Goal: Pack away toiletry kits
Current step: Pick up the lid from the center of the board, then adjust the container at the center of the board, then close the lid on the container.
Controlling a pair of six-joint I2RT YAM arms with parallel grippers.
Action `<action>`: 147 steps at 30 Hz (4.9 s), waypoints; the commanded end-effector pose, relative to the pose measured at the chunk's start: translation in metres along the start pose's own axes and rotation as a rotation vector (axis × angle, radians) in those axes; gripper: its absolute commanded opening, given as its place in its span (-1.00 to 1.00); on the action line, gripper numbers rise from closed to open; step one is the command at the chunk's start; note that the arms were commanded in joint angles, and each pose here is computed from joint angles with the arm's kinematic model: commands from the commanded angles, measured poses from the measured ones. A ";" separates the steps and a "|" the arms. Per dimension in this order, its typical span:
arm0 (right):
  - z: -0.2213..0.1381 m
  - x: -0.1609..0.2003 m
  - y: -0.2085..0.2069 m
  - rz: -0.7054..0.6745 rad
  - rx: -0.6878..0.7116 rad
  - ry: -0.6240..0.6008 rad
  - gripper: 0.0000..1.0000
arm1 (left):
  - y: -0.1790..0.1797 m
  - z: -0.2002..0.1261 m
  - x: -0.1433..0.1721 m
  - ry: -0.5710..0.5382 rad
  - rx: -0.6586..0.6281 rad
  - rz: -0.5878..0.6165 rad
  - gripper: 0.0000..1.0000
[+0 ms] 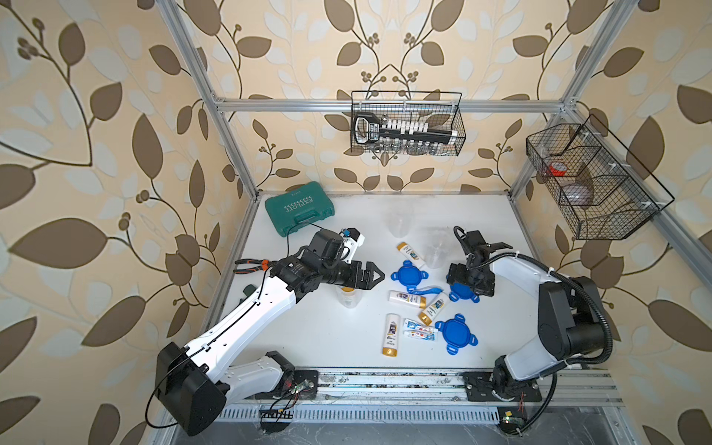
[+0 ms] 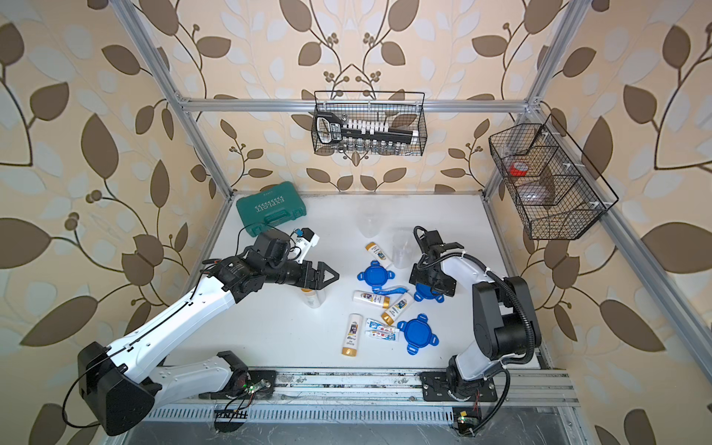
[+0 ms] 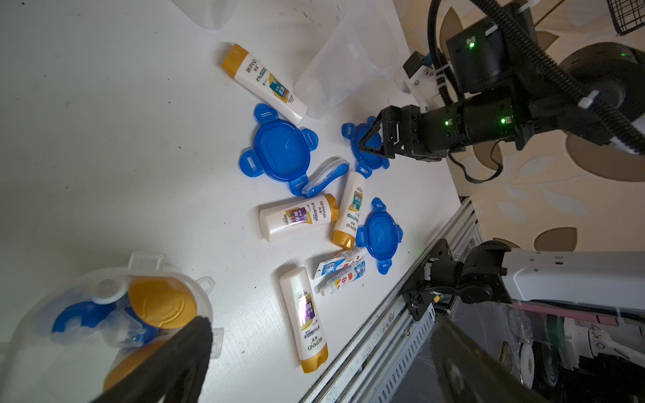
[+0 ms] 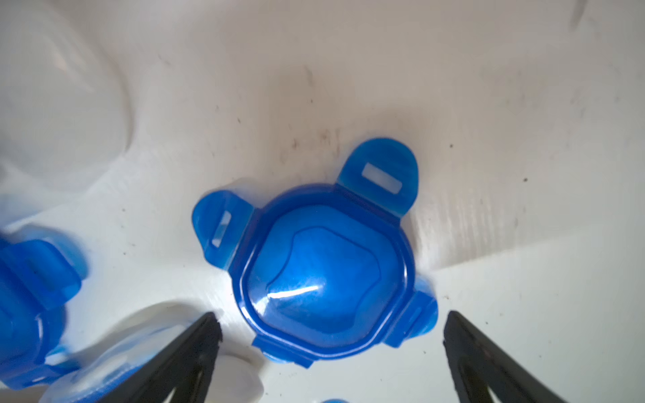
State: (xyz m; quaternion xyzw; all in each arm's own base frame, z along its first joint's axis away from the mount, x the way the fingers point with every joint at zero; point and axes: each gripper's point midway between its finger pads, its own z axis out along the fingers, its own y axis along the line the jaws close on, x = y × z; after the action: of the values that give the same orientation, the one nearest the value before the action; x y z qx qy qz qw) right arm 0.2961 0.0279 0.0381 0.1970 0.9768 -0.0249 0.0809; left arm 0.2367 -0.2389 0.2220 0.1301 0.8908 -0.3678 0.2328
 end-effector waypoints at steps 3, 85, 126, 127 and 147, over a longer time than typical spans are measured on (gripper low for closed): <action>0.015 -0.005 0.002 -0.063 0.026 0.039 0.99 | -0.004 -0.007 0.000 -0.005 0.025 0.008 0.98; -0.209 0.102 0.241 -0.914 -0.391 -0.249 0.45 | 0.200 0.054 0.066 0.130 -0.429 -0.739 -0.12; -0.207 0.100 0.224 -0.853 -0.334 -0.226 0.45 | 0.176 0.045 0.142 0.193 -0.444 -0.744 -0.08; -0.208 0.099 0.224 -0.850 -0.335 -0.231 0.45 | 0.176 0.041 0.140 0.193 -0.455 -0.732 -0.07; -0.217 0.116 0.260 -0.845 -0.345 -0.194 0.43 | 0.171 -0.056 0.075 0.088 -0.540 -0.722 0.45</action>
State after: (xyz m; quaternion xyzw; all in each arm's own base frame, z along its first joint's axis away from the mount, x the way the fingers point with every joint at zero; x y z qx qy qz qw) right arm 0.2661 0.3161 0.2426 -0.2390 0.9421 0.1054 0.2105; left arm 0.2231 -0.0769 0.1128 -0.2551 0.9486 -0.1616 0.0942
